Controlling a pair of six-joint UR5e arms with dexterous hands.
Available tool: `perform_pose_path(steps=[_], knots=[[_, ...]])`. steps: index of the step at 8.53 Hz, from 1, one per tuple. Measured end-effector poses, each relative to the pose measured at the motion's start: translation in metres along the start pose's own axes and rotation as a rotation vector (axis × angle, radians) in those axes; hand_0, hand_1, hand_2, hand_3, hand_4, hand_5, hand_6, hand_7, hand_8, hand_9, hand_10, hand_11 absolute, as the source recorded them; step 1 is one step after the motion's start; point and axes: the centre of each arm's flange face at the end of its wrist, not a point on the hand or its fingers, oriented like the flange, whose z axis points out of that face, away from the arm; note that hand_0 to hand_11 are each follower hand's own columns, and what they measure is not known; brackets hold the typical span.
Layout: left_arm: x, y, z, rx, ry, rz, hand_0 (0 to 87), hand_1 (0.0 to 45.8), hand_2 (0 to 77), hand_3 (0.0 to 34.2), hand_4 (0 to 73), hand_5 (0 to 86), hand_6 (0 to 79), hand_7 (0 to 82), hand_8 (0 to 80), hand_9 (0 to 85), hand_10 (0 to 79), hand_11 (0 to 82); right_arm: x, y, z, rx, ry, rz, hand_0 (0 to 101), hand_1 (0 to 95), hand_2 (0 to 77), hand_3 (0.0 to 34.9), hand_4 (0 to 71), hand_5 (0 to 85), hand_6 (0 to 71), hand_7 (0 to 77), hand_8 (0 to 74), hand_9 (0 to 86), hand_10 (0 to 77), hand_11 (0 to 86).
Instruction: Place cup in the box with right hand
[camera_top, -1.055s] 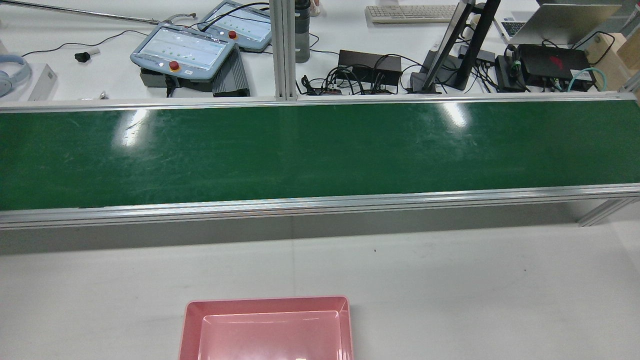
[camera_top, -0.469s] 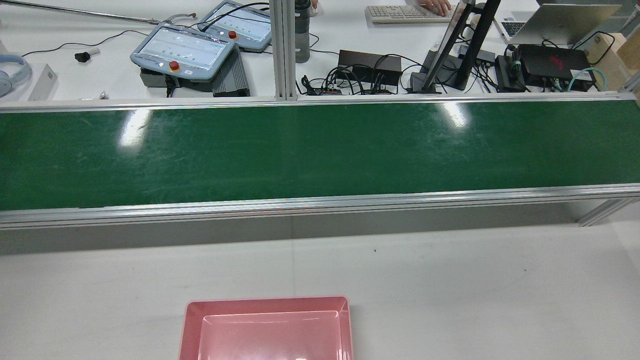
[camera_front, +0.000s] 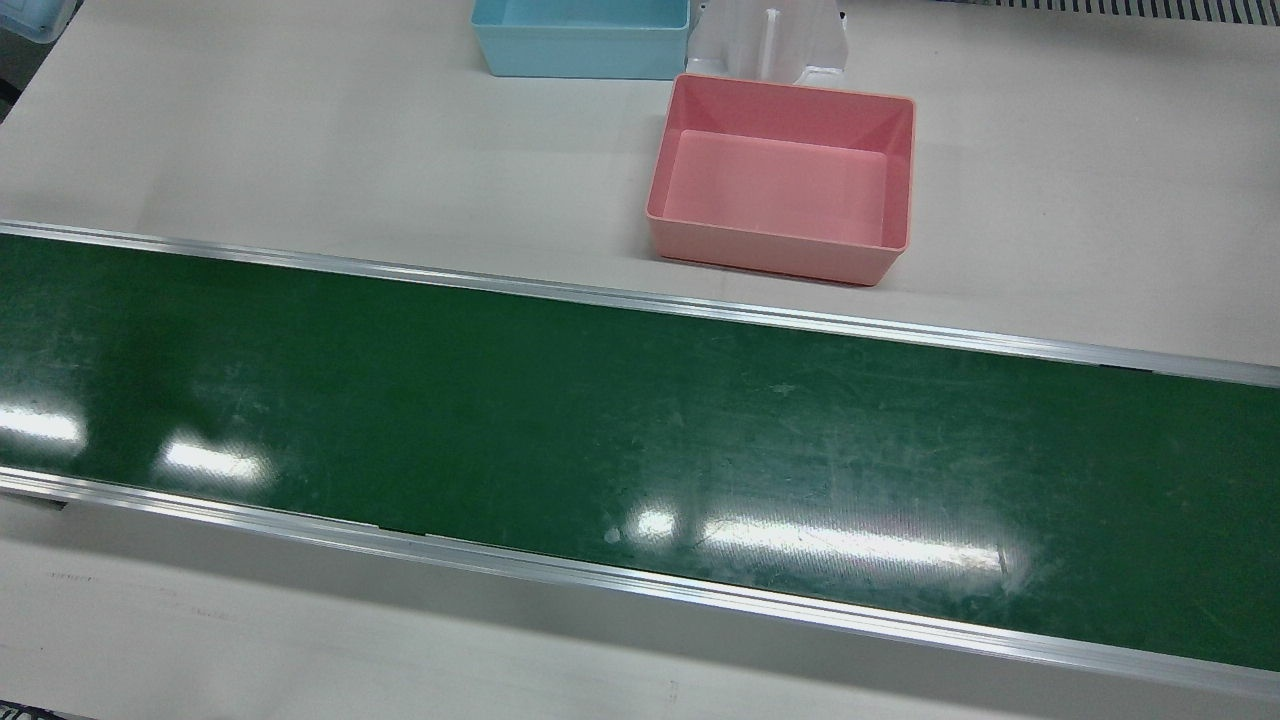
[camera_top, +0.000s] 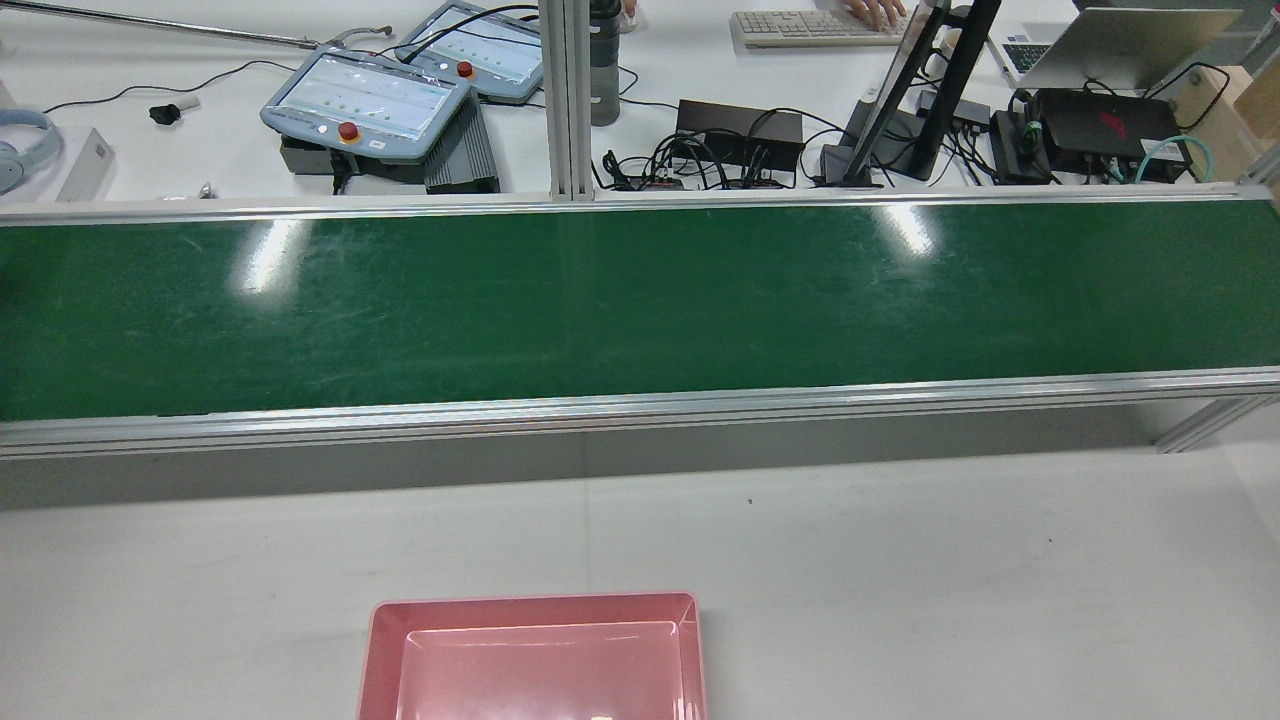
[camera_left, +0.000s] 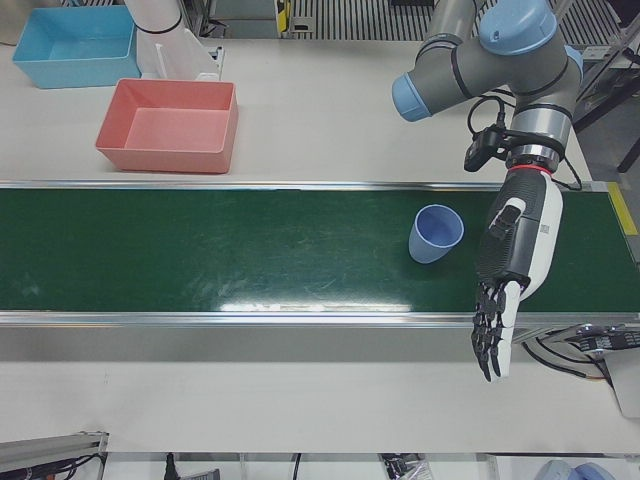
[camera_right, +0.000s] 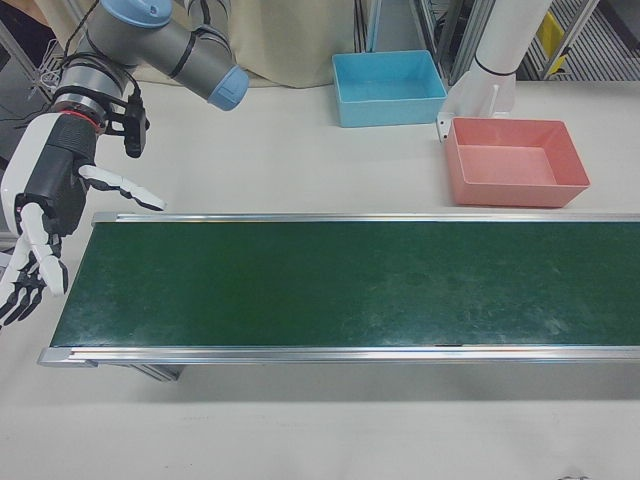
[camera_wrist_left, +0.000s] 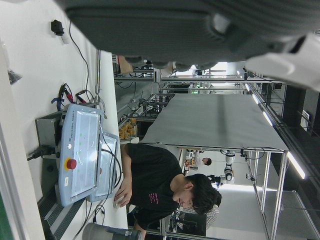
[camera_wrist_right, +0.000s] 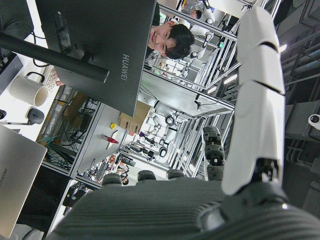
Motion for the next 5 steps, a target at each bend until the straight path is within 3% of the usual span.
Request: perform_pose_path(steps=[2,3,4,5], knots=[[0.0,0.0,0.0,0.0,0.0,0.0,0.0,0.5,0.5,0.0,0.0,0.0,0.0,0.0,0.0,0.0,0.0,0.0,-0.001,0.006,0.005,-0.011,0.0,-0.005,58,31.6,13.6,10.8,0.0,7.1,0.5,1.1,0.5,0.5,0.0,1.1],[0.0,0.0,0.0,0.0,0.0,0.0,0.0,0.5,0.5,0.0,0.0,0.0,0.0,0.0,0.0,0.0,0.0,0.0,0.004,0.008,0.007,-0.016,0.008,-0.01,58,34.4,21.3,10.8,0.0,8.2,0.5,1.1,0.5,0.5,0.0,1.1],[0.0,0.0,0.0,0.0,0.0,0.0,0.0,0.5,0.5,0.0,0.0,0.0,0.0,0.0,0.0,0.0,0.0,0.0,0.011,0.006,0.008,-0.014,0.022,-0.011,63,36.0,22.9,10.9,0.0,9.3,0.5,1.1,0.5,0.5,0.0,1.1],[0.0,0.0,0.0,0.001,0.0,0.0,0.0,0.5,0.5,0.0,0.0,0.0,0.0,0.0,0.0,0.0,0.0,0.0,0.016,0.002,0.008,-0.007,0.03,-0.012,60,31.6,21.8,10.8,0.0,7.6,0.5,1.1,0.5,0.5,0.0,1.1]])
